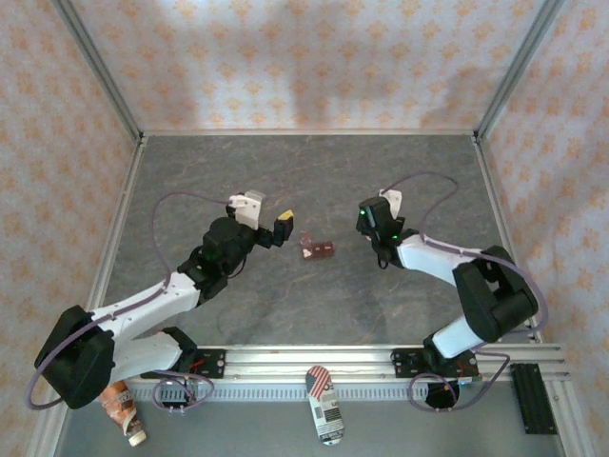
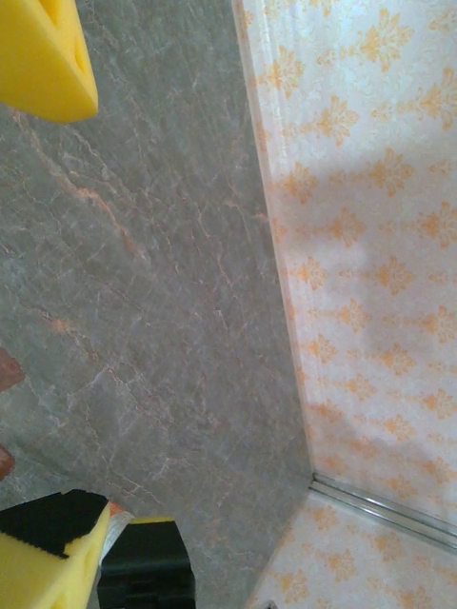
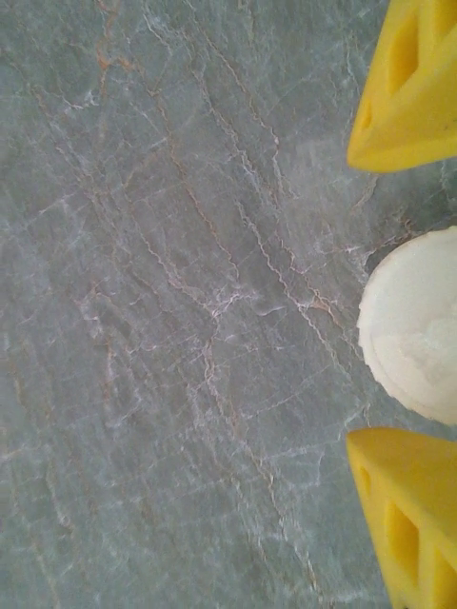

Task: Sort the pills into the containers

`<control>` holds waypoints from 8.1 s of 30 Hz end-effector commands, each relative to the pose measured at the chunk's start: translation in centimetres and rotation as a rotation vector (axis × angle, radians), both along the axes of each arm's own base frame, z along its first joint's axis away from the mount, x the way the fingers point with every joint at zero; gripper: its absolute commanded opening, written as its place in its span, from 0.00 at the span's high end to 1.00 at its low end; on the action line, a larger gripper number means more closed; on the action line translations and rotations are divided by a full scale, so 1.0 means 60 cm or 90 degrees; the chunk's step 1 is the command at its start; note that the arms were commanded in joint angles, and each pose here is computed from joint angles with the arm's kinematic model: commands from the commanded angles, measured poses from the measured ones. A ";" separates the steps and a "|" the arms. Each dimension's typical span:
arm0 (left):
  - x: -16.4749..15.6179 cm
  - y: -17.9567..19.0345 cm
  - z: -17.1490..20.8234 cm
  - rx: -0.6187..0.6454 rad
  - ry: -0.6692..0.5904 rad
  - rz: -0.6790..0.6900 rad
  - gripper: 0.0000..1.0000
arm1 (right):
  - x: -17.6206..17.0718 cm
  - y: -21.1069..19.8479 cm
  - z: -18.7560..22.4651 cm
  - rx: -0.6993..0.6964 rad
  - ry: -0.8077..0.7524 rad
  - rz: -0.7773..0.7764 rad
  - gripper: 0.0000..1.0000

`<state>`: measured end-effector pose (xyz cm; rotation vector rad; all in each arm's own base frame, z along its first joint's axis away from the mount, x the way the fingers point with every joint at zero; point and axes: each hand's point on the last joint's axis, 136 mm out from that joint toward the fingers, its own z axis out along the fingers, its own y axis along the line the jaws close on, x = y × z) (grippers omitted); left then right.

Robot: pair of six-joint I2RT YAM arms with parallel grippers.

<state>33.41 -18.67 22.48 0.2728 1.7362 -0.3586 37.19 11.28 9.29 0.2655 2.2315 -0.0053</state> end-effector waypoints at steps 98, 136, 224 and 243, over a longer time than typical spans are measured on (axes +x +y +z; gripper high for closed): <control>0.108 -0.077 -0.281 0.181 0.621 0.014 1.00 | -0.102 0.163 -0.116 0.092 0.408 0.275 0.33; 0.050 -0.146 -0.236 0.088 0.634 -0.105 1.00 | -0.101 0.153 -0.125 0.084 0.411 0.253 0.35; 0.031 -0.134 -0.176 0.113 0.483 -0.032 0.73 | -0.069 0.174 -0.057 0.102 0.374 0.259 0.35; 0.041 0.090 0.184 0.034 -0.045 0.271 0.00 | 0.032 0.066 0.339 0.127 0.017 0.140 0.06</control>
